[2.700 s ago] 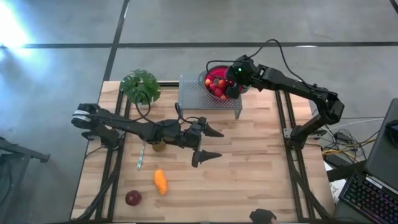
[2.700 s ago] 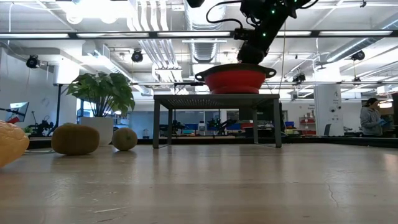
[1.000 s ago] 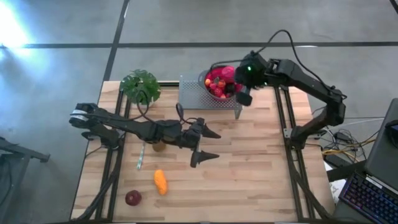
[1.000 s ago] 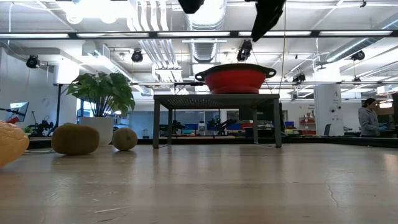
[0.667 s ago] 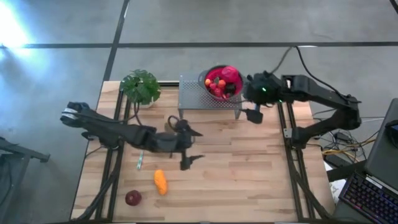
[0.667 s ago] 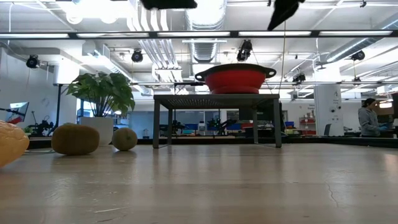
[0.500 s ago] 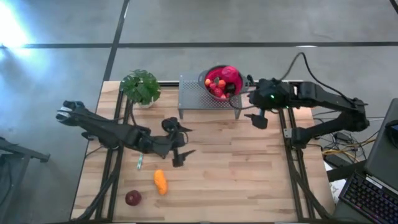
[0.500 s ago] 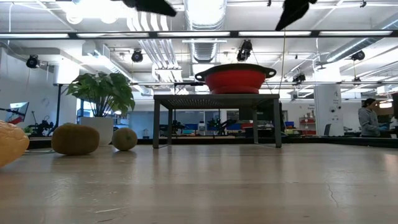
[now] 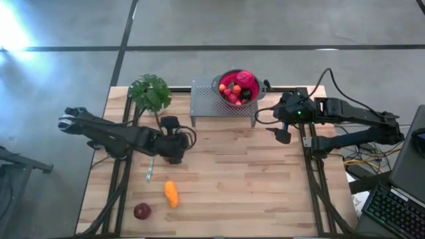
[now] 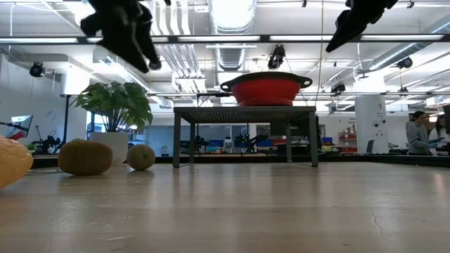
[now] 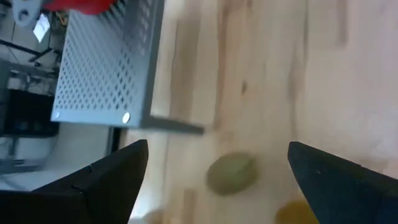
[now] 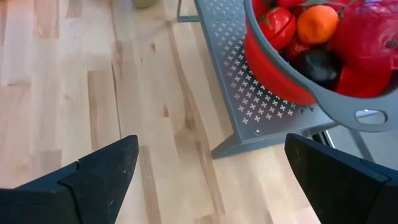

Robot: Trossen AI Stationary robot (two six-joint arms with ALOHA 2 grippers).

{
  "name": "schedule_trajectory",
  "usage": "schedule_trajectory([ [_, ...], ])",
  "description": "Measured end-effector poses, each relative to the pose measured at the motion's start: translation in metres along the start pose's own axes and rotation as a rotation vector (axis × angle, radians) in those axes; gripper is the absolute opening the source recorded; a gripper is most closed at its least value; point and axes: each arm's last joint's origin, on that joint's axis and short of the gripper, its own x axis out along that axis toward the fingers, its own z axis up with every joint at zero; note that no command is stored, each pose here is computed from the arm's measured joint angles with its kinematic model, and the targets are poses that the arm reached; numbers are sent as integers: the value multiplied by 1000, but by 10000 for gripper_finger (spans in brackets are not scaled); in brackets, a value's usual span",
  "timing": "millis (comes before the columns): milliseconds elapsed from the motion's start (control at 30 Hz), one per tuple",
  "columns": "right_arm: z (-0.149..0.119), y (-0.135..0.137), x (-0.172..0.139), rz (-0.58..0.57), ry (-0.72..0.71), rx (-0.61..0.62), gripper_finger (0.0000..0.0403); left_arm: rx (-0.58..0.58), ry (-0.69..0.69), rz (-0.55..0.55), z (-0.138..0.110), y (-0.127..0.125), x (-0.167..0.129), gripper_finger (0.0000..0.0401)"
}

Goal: Pick & Place Fruit
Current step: Put the kiwi into the strainer bowl on the shelf

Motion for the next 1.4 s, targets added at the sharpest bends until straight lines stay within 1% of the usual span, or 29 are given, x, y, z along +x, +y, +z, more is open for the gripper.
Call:
schedule_trajectory([
  [167,0,0,2,1,-2,-22,400,105,127,0,-6,9,17,390],
  [333,4,0,3,0,-9,-25,400,275,256,1,-9,11,43,390],
  [533,6,0,2,1,-16,-39,400,536,437,-33,-14,0,77,390],
  [633,6,0,3,1,-17,-46,400,674,519,-28,-18,-7,91,390],
  [700,7,0,3,0,-25,-54,400,757,558,-37,-20,-12,99,390],
  [800,7,0,3,0,-27,-58,400,851,600,-62,-22,-19,111,390],
  [933,7,0,3,0,-27,-58,400,927,642,-90,-25,-27,123,389],
  [1067,7,0,3,-1,-28,-71,400,970,672,-110,-28,-33,134,381],
  [1233,7,0,3,-1,-29,-72,400,982,659,-139,-28,-41,148,369],
  [1400,7,0,3,0,-29,-72,400,984,653,-151,-28,-41,156,361],
])
